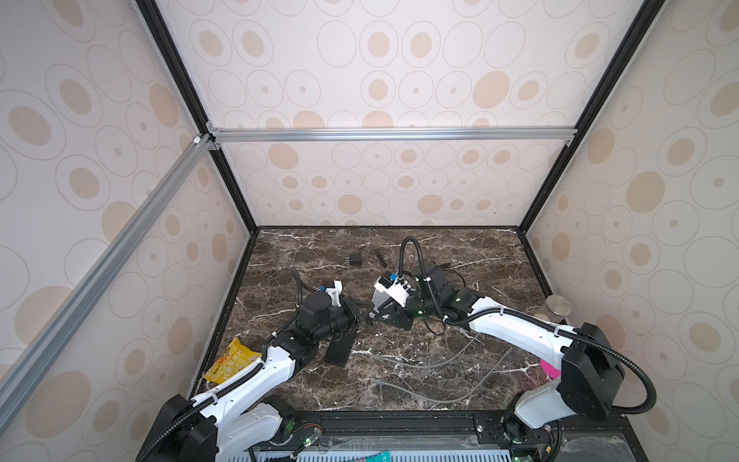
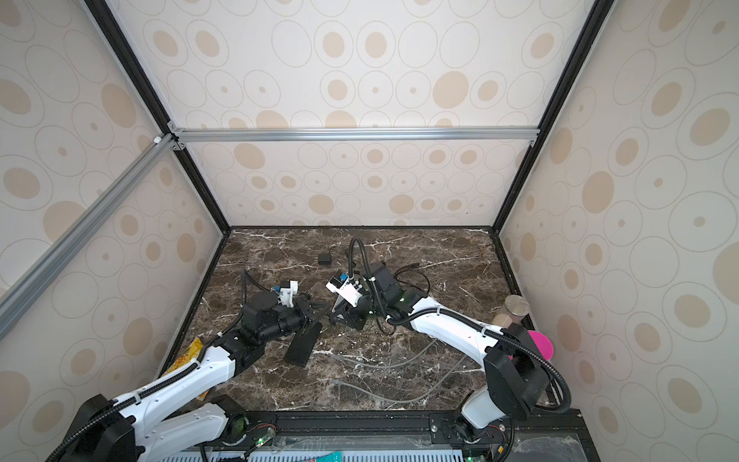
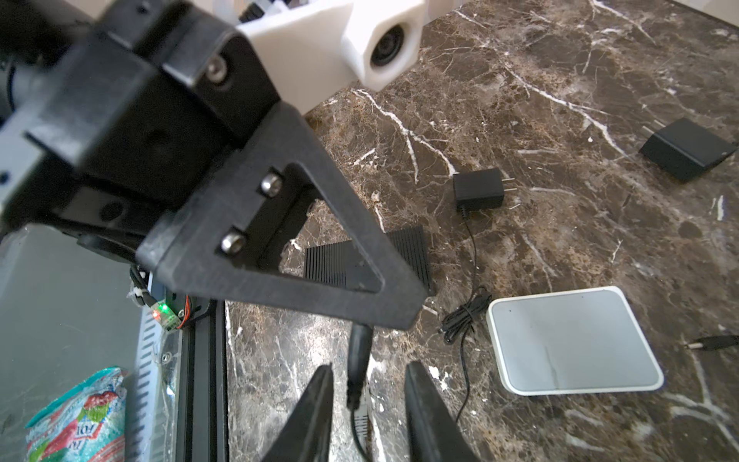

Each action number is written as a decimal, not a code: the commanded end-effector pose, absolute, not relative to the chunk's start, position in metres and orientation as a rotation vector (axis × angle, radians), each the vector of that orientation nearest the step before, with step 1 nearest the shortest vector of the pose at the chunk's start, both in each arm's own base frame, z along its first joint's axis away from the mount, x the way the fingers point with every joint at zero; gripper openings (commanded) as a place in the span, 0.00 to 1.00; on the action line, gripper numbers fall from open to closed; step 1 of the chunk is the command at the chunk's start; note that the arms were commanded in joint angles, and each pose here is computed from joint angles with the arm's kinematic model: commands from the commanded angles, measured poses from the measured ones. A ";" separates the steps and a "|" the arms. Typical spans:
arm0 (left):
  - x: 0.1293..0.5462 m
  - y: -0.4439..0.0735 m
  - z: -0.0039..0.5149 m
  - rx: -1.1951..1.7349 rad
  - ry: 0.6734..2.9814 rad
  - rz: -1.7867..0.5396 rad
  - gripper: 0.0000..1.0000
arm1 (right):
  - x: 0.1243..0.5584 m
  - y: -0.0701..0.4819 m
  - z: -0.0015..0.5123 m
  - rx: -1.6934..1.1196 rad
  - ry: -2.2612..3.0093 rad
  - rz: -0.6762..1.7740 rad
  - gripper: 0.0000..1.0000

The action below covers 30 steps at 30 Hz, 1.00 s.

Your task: Insert the plug into the switch port

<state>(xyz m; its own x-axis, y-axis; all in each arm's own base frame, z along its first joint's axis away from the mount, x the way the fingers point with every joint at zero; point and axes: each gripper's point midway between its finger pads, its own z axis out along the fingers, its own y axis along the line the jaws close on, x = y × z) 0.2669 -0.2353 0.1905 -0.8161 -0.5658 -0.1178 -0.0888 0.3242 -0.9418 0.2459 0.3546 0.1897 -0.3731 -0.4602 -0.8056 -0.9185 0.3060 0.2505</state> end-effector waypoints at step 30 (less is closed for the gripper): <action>0.276 -0.188 0.190 -0.587 2.221 -1.287 0.98 | 0.247 0.351 0.194 -1.233 1.966 0.913 0.00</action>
<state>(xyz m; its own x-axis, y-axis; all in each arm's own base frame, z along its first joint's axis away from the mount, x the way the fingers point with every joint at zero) 0.2727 -0.2134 0.1805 -0.8011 -0.5842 -0.1302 -0.1277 0.3794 -0.9164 0.2454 0.3551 0.1848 -0.3814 -0.4732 -0.7941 -0.9167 0.3039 0.2592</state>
